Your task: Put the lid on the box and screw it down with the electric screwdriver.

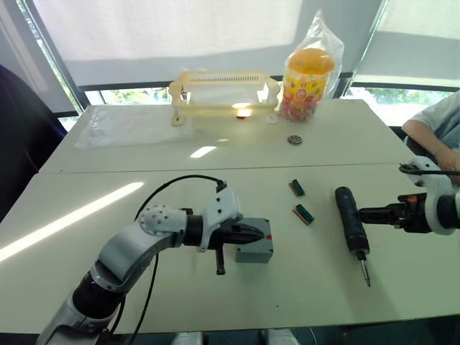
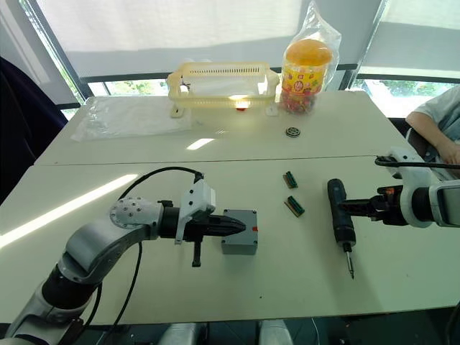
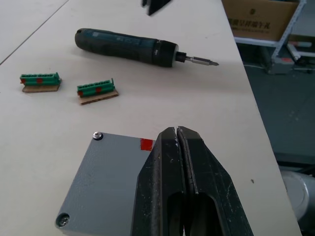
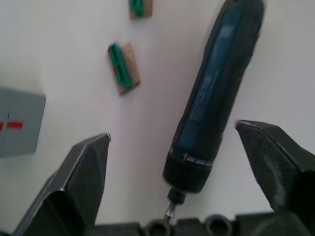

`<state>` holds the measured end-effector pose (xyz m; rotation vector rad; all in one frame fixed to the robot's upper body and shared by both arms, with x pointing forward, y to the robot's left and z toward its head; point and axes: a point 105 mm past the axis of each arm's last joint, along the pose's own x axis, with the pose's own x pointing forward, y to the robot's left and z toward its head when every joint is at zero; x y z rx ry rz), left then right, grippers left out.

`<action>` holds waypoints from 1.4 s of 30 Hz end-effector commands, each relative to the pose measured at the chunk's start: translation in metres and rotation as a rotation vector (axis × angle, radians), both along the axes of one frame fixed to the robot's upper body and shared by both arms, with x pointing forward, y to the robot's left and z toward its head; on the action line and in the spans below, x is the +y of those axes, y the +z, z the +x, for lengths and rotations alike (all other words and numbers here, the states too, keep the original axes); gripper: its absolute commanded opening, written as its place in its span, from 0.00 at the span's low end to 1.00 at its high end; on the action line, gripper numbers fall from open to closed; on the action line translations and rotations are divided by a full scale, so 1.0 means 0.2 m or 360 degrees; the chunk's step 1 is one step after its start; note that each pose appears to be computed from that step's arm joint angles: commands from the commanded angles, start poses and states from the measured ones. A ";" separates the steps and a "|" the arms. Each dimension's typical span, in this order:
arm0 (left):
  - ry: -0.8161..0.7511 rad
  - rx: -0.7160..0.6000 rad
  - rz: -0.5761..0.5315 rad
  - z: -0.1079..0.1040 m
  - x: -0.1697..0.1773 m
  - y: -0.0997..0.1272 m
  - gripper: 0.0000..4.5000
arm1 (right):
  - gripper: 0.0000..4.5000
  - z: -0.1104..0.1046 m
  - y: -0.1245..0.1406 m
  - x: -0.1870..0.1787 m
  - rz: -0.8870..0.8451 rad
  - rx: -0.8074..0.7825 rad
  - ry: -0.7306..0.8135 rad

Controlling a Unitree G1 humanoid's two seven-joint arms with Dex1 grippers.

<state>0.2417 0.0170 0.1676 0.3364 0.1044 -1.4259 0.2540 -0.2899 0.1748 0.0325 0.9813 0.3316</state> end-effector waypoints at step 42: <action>-0.0038 -0.0045 0.0209 0.02 0.05 -0.03 0.00 | 0.39 0.27 0.03 -0.19 0.0091 -0.0534 -0.0755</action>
